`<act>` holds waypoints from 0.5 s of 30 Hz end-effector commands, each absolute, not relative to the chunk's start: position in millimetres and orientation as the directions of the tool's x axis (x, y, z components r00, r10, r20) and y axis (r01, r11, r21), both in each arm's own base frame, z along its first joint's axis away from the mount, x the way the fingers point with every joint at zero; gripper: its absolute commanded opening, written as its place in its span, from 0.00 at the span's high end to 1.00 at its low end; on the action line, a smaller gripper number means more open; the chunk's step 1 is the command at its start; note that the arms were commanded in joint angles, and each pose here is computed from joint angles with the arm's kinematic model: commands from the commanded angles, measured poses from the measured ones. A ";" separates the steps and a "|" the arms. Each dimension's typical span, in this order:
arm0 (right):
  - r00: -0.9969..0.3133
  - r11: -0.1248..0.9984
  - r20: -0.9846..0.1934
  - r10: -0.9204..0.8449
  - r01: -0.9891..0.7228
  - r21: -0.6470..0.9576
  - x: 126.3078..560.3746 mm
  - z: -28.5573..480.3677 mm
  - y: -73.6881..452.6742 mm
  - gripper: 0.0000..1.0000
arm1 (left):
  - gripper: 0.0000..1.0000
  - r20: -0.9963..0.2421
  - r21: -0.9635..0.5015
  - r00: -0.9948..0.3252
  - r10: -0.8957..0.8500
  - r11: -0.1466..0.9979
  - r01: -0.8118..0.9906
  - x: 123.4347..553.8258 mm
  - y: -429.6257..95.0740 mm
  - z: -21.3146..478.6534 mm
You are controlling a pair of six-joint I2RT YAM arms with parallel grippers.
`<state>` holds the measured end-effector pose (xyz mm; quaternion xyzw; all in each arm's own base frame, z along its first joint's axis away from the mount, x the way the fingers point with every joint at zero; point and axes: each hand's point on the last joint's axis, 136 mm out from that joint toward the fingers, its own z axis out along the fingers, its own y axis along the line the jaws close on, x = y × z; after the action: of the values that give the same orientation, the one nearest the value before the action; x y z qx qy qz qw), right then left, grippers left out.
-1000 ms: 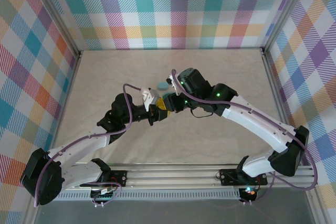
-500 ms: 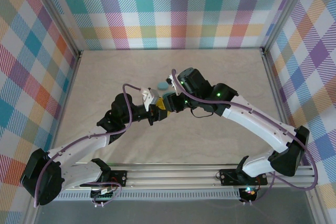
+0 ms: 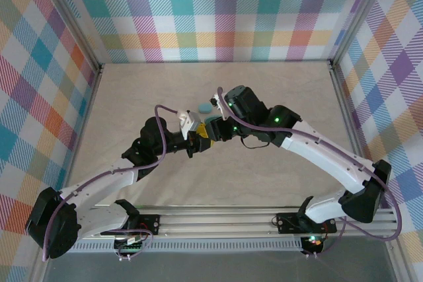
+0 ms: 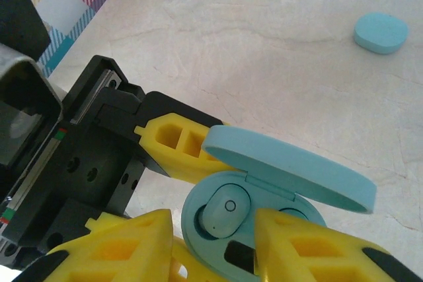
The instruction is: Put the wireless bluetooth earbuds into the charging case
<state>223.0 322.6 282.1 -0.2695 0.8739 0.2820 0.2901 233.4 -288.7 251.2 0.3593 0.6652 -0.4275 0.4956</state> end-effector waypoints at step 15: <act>-0.559 0.704 -0.811 -0.171 -0.645 0.296 229.5 365.6 273.3 0.55 | 1.00 -0.982 -0.166 -0.188 0.031 0.343 0.925 229.9 -291.6 280.5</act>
<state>222.6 288.2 346.1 -0.2516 0.8400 0.3021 0.3739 233.6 -289.4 257.0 0.3628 0.6604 -0.4273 0.4996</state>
